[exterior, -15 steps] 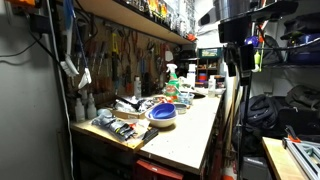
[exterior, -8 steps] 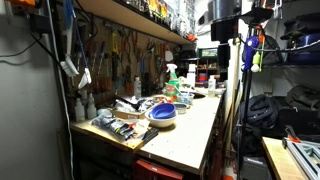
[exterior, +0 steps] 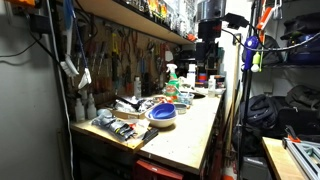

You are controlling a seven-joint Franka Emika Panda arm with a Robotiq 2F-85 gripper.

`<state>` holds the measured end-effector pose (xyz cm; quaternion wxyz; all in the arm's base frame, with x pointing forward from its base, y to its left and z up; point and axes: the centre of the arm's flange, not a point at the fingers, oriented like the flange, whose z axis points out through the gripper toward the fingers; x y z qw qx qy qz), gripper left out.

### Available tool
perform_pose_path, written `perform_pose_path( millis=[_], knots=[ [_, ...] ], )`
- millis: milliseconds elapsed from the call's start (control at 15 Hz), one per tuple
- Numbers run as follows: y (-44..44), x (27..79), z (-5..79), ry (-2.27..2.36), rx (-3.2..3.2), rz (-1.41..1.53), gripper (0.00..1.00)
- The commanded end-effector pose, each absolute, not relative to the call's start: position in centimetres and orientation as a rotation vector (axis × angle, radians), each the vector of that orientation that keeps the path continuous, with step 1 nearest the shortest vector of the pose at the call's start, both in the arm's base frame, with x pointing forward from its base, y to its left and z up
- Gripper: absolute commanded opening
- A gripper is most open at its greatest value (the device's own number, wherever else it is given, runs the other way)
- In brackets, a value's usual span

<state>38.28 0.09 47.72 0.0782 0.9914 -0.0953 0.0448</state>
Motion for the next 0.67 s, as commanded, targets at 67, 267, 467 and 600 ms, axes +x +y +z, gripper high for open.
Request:
perform_pose_path(
  millis=[67, 267, 467, 600],
  knots=[
    [0.7, 41.5, 46.1, -0.528, 2.952, 0.071, 1.00],
    [1.4, 46.1, 44.0, -0.762, 2.886, 0.093, 1.00],
    [2.2, 50.0, 41.6, -0.983, 2.785, 0.086, 1.00],
    [2.3, 51.9, 39.8, -1.073, 2.722, 0.035, 1.00]
  ],
)
